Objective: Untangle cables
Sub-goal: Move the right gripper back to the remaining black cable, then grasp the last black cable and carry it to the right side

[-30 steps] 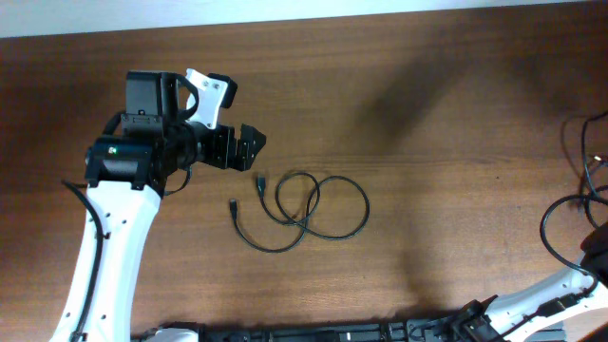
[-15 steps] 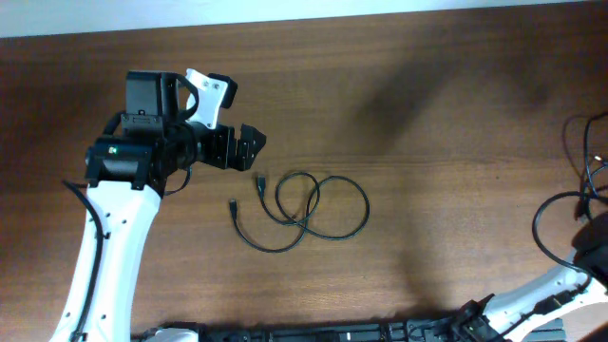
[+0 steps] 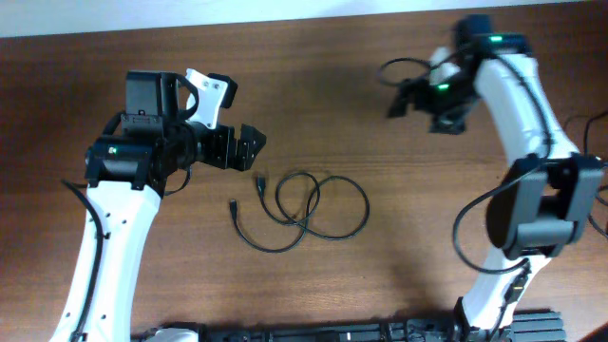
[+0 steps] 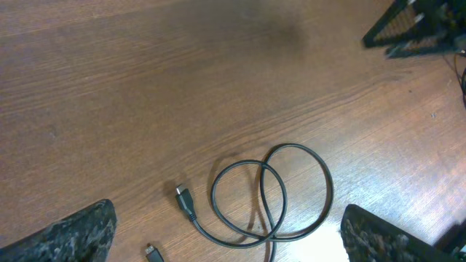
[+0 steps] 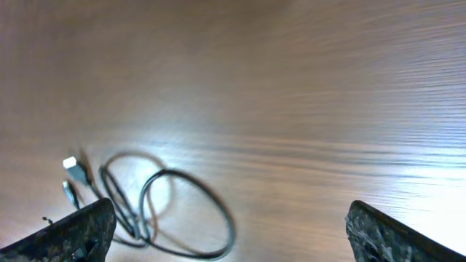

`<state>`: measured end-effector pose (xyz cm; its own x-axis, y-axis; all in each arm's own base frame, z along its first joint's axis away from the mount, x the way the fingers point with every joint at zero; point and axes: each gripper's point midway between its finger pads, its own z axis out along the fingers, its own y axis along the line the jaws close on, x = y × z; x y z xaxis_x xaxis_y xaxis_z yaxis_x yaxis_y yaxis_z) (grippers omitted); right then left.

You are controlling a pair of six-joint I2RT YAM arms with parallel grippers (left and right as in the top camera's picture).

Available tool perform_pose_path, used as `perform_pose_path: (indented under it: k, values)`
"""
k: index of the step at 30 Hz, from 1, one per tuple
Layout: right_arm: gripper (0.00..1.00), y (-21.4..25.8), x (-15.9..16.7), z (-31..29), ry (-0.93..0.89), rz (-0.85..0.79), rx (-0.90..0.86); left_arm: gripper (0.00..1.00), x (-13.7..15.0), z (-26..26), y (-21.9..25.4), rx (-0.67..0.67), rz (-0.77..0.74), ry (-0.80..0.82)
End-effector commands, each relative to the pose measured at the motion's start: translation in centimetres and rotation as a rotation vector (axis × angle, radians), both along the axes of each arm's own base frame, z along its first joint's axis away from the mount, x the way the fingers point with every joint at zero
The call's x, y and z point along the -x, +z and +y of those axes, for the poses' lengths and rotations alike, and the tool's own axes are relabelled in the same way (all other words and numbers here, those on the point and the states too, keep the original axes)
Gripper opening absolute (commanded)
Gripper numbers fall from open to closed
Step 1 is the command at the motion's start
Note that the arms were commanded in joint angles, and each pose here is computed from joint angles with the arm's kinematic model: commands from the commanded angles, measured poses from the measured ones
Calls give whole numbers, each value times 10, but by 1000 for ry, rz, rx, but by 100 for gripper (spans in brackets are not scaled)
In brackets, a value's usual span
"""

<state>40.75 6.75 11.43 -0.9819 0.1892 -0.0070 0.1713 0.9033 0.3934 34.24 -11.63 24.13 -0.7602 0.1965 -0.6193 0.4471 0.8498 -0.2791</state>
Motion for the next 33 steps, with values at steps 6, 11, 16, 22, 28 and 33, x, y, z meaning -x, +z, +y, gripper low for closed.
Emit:
perform_pose_path:
  k: [6,11,16,22,28,33]
  values:
    - [92,4,48,130,222,48,-15,98,0,0,6,4,-25,-17]
    - [92,-9,65,170,263,49,-21,99,0,0,6,4,-25,-17]
    - [91,-40,106,181,283,164,7,99,0,0,6,4,-25,-17]
    - [65,-71,141,180,315,255,17,99,0,0,6,4,-25,-17]
    - [65,-87,151,189,321,267,-70,99,0,0,6,4,-25,-17]
    - [65,-90,146,196,302,241,-92,99,0,0,6,4,-25,-17]
